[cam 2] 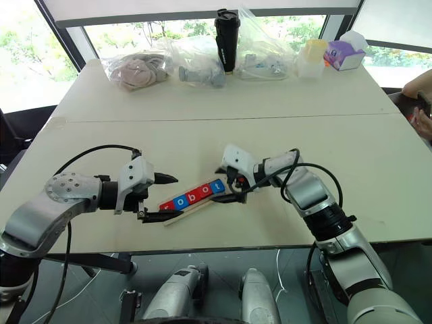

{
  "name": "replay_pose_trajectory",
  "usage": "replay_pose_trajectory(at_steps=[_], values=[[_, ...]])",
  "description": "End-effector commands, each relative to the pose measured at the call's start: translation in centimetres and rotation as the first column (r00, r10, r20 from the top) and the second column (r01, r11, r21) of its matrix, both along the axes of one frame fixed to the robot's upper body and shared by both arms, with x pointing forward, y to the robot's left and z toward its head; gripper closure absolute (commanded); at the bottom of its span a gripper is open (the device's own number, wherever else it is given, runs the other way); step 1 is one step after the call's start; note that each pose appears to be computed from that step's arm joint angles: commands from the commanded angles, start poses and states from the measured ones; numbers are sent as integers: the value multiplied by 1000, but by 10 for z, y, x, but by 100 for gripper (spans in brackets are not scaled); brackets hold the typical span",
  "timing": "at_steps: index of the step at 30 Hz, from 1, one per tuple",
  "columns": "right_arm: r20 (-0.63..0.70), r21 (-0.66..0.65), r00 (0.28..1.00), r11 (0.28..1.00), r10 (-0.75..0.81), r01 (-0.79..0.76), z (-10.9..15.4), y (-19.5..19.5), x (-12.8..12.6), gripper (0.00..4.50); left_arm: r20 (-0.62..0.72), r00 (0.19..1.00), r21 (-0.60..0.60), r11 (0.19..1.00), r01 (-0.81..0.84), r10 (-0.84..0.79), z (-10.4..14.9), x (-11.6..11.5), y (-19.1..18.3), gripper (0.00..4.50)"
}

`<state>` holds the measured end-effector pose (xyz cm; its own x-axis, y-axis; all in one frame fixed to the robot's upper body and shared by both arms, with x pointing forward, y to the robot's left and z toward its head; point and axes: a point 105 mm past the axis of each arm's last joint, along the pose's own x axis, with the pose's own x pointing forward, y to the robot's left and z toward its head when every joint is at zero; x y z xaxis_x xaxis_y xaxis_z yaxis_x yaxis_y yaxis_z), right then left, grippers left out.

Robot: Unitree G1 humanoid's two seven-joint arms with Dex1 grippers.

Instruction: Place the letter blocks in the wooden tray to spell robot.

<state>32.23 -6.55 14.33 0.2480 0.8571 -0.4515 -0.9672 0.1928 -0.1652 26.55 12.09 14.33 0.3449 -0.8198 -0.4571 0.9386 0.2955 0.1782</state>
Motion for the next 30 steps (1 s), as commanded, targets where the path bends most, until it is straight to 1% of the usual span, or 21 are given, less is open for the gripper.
replay_pose_trajectory(at_steps=[1, 5, 8, 12, 19, 30], values=[[46, 70, 999, 998, 1, -4, 24, 3, -5, 5, 34, 999, 3, 1000, -2, 2, 8, 2, 3, 0], [73, 51, 997, 998, -34, 30, 22, -7, -8, 5, 33, 999, 6, 1000, -4, 4, 7, 2, 4, 0], [144, -67, 989, 997, -16, 26, 4, -17, -8, 5, 33, 999, 8, 1000, -2, 2, 7, 3, 4, 0], [205, -123, 979, 992, -8, 34, -6, -19, -1, 5, 34, 999, 10, 1000, 3, -4, 8, 4, 4, 0], [231, -127, 973, 991, -5, 35, -12, -15, 10, 5, 23, 999, 11, 1000, 26, -26, 12, -2, 3, 0], [268, -155, 963, 986, -11, 54, -17, -13, 25, 5, 20, 1000, 2, 1000, 13, -13, 12, -3, 1, 0]])
